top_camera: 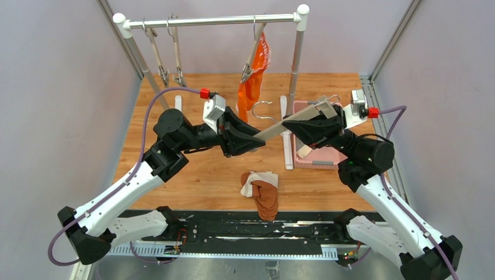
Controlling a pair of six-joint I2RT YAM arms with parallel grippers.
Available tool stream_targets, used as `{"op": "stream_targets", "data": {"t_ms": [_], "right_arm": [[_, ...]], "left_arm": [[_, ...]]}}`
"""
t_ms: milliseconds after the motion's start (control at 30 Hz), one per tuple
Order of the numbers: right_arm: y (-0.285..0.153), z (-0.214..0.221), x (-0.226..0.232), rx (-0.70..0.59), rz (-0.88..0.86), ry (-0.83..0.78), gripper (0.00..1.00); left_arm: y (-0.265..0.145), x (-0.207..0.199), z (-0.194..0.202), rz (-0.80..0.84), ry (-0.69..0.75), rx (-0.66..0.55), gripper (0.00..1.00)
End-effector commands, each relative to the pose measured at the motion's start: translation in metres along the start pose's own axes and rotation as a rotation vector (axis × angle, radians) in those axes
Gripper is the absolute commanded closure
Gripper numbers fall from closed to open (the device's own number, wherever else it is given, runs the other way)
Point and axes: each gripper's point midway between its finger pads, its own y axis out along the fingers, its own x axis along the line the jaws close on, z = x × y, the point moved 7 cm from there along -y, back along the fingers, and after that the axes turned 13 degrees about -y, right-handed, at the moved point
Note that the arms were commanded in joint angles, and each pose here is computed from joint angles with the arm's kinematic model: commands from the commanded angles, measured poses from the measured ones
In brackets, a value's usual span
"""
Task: Remove the underwear clipped to the hanger
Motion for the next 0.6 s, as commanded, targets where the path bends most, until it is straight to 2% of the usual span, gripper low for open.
{"op": "stream_targets", "data": {"t_ms": [0, 67, 167, 200, 500, 567], "right_arm": [[0.0084, -0.0213, 0.0082, -0.057, -0.044, -0.05, 0.99], [0.0085, -0.0207, 0.008, -0.055, -0.044, -0.048, 1.0], [0.0083, -0.0187, 0.0073, -0.05, -0.043, -0.042, 1.0], [0.0081, -0.0183, 0.0071, -0.049, -0.043, -0.042, 0.99], [0.0078, -0.0135, 0.0041, -0.031, -0.026, -0.026, 0.99], [0.0075, -0.0122, 0.0036, -0.024, -0.022, -0.026, 0.92]], "left_arm": [[0.0051, -0.0087, -0.0093, 0.06, 0.013, -0.001, 0.67], [0.0067, -0.0084, -0.0095, 0.066, 0.011, 0.004, 0.71], [0.0076, -0.0096, -0.0103, 0.079, 0.012, 0.012, 0.96], [0.0074, -0.0107, -0.0109, 0.085, 0.013, 0.012, 1.0], [0.003, -0.0126, -0.0103, 0.044, -0.034, 0.035, 1.0], [0.0011, -0.0133, -0.0103, 0.034, -0.031, 0.044, 1.0]]}}
